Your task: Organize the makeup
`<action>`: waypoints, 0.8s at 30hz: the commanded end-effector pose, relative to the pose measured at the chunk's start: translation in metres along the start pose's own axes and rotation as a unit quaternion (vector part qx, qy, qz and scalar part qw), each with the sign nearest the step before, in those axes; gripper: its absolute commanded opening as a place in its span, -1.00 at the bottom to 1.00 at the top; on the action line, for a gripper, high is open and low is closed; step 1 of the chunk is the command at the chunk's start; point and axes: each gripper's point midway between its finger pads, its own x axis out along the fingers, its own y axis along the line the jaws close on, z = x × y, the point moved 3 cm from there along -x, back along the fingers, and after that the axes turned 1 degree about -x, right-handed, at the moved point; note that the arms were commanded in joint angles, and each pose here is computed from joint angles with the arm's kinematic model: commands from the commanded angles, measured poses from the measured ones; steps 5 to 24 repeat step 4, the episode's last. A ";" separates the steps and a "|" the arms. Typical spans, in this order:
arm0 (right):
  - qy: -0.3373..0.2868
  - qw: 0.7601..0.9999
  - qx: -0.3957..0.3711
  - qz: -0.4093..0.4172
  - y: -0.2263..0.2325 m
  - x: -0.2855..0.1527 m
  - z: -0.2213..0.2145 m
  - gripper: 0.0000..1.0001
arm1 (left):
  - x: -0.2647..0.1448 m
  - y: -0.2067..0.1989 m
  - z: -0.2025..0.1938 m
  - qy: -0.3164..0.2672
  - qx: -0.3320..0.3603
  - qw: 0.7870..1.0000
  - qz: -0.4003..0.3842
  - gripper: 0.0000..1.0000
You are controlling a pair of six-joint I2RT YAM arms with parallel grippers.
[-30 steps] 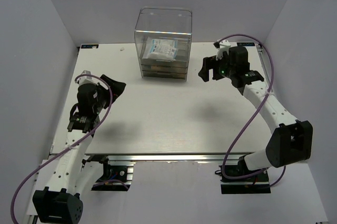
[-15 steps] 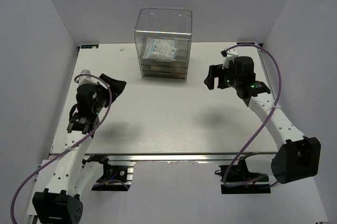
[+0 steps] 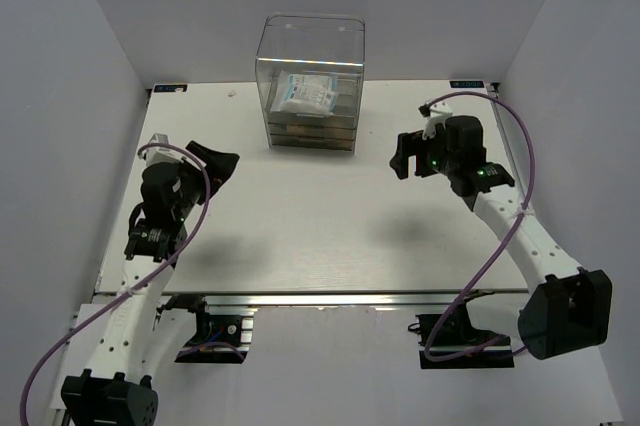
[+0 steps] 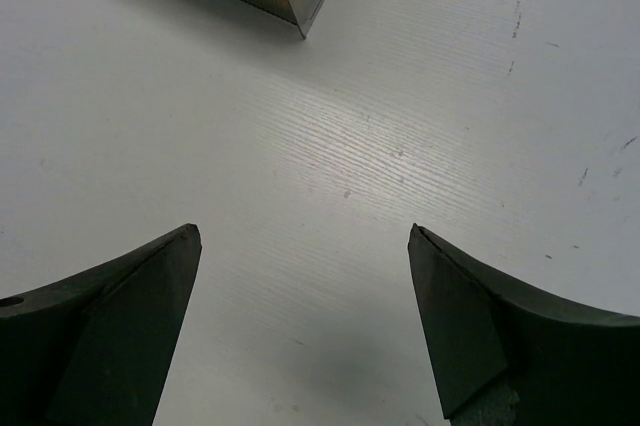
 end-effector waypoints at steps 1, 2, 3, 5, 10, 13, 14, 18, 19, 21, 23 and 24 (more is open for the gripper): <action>-0.024 0.999 -0.020 0.000 -0.001 -0.005 0.007 0.79 | -0.008 -0.002 0.002 -0.007 -0.001 1.000 -0.008 0.96; -0.024 0.999 -0.036 0.002 -0.002 -0.005 0.004 0.79 | -0.009 -0.001 0.002 -0.008 -0.001 1.000 -0.007 0.96; -0.027 0.999 -0.038 0.002 -0.002 -0.006 0.004 0.79 | -0.009 -0.001 0.002 -0.010 -0.001 1.000 -0.006 0.96; -0.030 0.999 -0.041 0.000 -0.002 -0.006 0.003 0.79 | -0.011 -0.001 0.002 -0.011 0.000 1.000 -0.006 0.97; -0.030 0.999 -0.041 0.000 -0.002 -0.006 0.003 0.79 | -0.011 -0.001 0.002 -0.011 0.000 1.000 -0.006 0.97; -0.030 0.999 -0.041 0.000 -0.002 -0.006 0.003 0.79 | -0.011 -0.001 0.002 -0.011 0.000 1.000 -0.006 0.97; -0.030 0.999 -0.041 0.000 -0.002 -0.006 0.003 0.79 | -0.011 -0.001 0.002 -0.011 0.000 1.000 -0.006 0.97; -0.030 0.999 -0.041 0.000 -0.002 -0.006 0.003 0.79 | -0.011 -0.001 0.002 -0.011 0.000 1.000 -0.006 0.97; -0.030 0.999 -0.041 0.000 -0.002 -0.006 0.003 0.79 | -0.011 -0.001 0.002 -0.011 0.000 1.000 -0.006 0.97; -0.030 0.999 -0.041 0.000 -0.002 -0.006 0.003 0.79 | -0.011 -0.001 0.002 -0.011 0.000 1.000 -0.006 0.97; -0.030 0.999 -0.041 0.000 -0.002 -0.006 0.003 0.79 | -0.011 -0.001 0.002 -0.011 0.000 1.000 -0.006 0.97; -0.030 0.999 -0.041 0.000 -0.002 -0.006 0.003 0.79 | -0.011 -0.001 0.002 -0.011 0.000 1.000 -0.006 0.97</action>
